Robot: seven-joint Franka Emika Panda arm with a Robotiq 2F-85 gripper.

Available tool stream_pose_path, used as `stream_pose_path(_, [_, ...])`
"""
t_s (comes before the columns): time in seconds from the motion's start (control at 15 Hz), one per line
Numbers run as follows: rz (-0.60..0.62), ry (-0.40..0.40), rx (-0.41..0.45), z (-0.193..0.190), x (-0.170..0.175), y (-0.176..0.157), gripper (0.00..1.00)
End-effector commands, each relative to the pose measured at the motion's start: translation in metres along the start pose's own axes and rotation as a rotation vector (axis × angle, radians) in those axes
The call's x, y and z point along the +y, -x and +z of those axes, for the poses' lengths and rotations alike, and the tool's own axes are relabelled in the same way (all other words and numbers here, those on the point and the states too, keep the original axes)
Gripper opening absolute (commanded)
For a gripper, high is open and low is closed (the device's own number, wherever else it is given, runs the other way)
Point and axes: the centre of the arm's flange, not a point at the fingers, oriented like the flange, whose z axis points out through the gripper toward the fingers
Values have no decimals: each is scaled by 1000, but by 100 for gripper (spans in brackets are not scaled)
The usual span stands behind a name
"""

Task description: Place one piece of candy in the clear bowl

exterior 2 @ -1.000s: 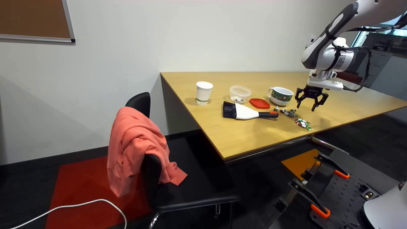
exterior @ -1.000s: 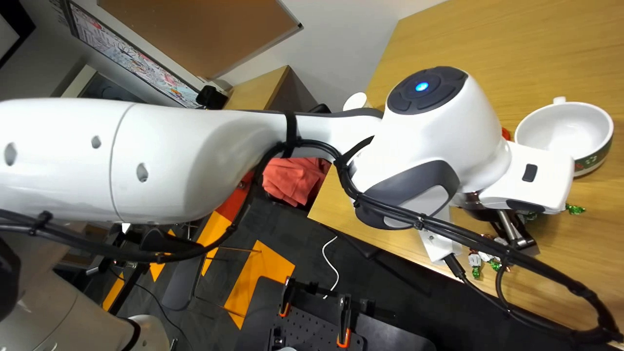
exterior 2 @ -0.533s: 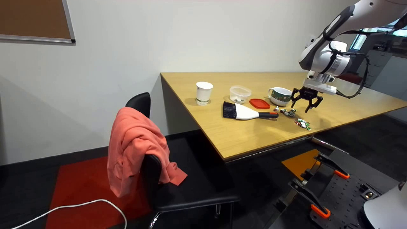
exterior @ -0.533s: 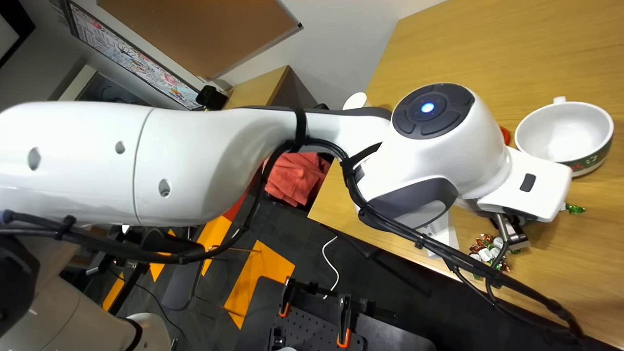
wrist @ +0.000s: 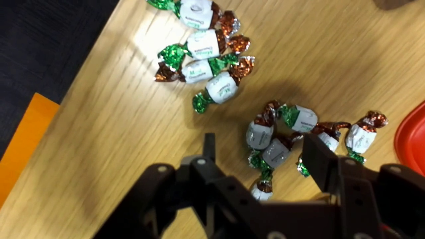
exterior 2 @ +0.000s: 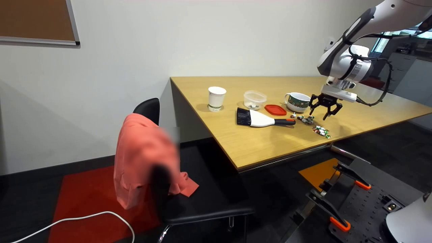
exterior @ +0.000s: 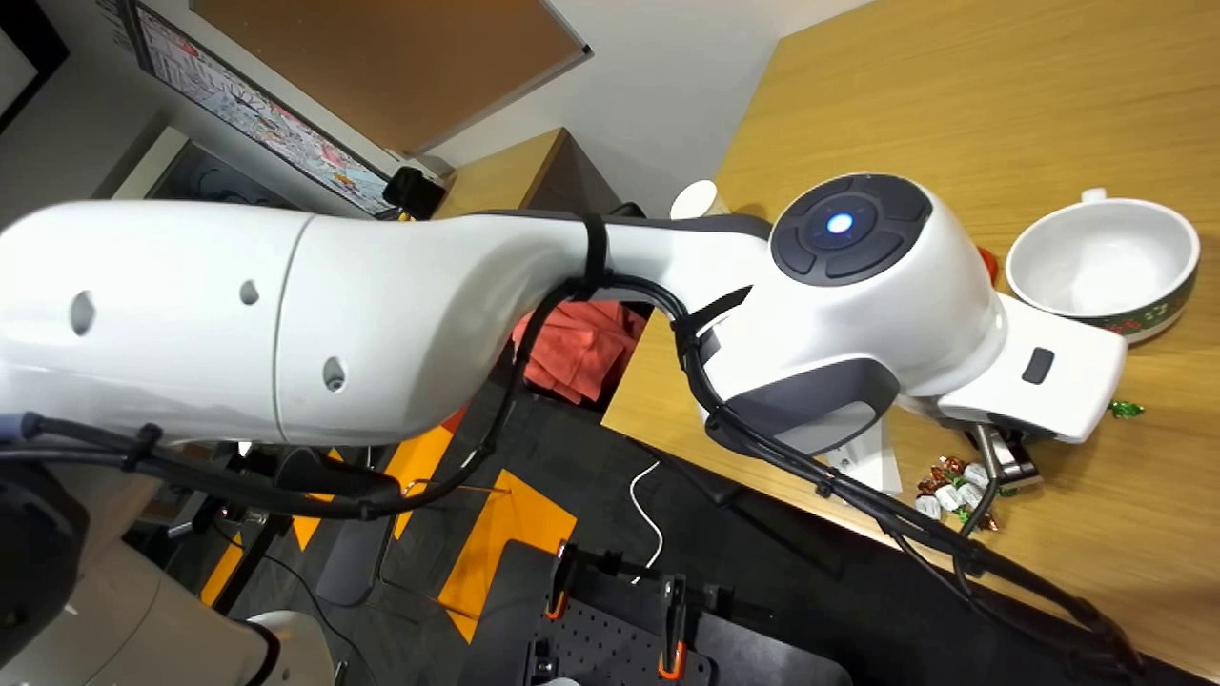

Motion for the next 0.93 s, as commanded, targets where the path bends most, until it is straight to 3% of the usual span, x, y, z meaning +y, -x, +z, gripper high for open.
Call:
stream_pose_path(0.0, [15, -1, 5, 14, 1, 1, 68])
stream_pose_path(0.87, [33, 8, 7, 41, -6, -8, 68])
